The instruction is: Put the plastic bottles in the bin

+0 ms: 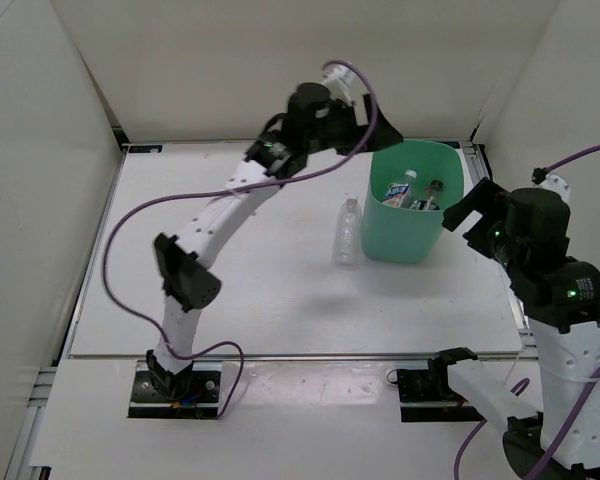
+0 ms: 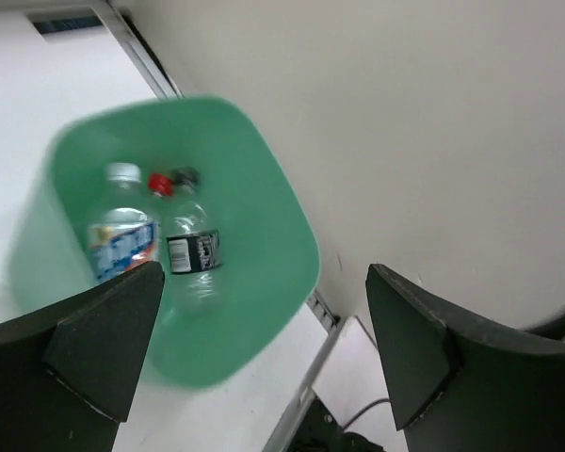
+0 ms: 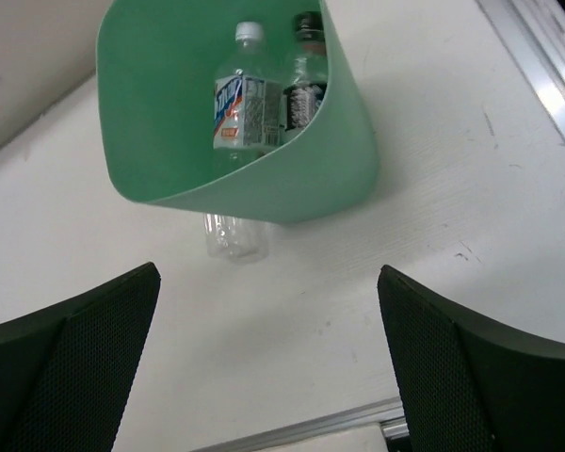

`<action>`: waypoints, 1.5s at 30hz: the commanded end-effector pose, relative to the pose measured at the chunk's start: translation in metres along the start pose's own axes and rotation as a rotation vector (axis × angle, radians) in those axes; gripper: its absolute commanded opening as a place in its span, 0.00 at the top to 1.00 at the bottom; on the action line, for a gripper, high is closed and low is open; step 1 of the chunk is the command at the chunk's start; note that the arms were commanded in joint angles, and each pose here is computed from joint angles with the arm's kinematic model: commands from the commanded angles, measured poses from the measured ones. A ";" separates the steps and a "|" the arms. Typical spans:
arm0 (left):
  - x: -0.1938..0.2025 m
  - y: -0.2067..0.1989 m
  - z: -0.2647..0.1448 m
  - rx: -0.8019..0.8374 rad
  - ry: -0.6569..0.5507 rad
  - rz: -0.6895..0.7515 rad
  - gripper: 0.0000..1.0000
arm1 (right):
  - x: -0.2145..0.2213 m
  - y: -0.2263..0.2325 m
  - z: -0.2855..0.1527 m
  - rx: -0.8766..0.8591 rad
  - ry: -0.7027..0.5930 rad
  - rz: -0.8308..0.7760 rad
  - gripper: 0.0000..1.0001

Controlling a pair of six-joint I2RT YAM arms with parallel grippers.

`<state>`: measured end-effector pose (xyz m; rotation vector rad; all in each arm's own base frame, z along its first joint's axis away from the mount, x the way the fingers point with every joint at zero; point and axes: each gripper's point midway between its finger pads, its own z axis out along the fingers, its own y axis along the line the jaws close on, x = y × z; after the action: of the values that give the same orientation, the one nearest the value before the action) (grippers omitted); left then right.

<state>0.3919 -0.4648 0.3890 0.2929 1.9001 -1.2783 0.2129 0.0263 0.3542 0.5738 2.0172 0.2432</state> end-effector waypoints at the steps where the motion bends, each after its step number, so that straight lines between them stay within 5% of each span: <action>1: -0.104 -0.068 -0.135 0.041 -0.303 0.156 0.00 | 0.014 0.017 0.021 -0.128 0.005 -0.071 0.00; 6: -0.030 0.033 -0.164 -0.217 -0.172 0.097 0.00 | 0.027 0.017 0.033 -0.136 0.023 -0.065 0.00; 10: 0.056 0.117 -0.151 -0.244 0.113 -0.046 0.17 | 0.026 0.015 0.034 -0.128 0.017 -0.087 0.00; 14: 0.106 0.163 -0.116 -0.168 0.333 -0.217 0.01 | 0.021 0.013 0.030 -0.125 -0.001 -0.124 0.00; 16: 0.124 0.192 -0.101 -0.220 0.379 -0.269 0.01 | 0.020 0.013 0.028 -0.125 -0.001 -0.135 0.00; 21: 0.118 0.212 -0.065 -0.238 0.372 -0.288 0.01 | 0.019 0.009 0.017 -0.131 -0.011 -0.142 0.00; 36: 0.192 0.242 -0.008 -0.244 0.523 -0.349 0.01 | 0.027 0.012 0.012 -0.155 0.048 -0.172 0.00; 45: 0.182 0.233 0.022 -0.157 0.517 -0.369 0.01 | 0.027 0.012 0.013 -0.156 0.047 -0.183 0.00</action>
<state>0.4124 -0.4006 0.0568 0.1390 2.6834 -1.2652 0.2160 0.0481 0.3183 0.3234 2.0983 0.2939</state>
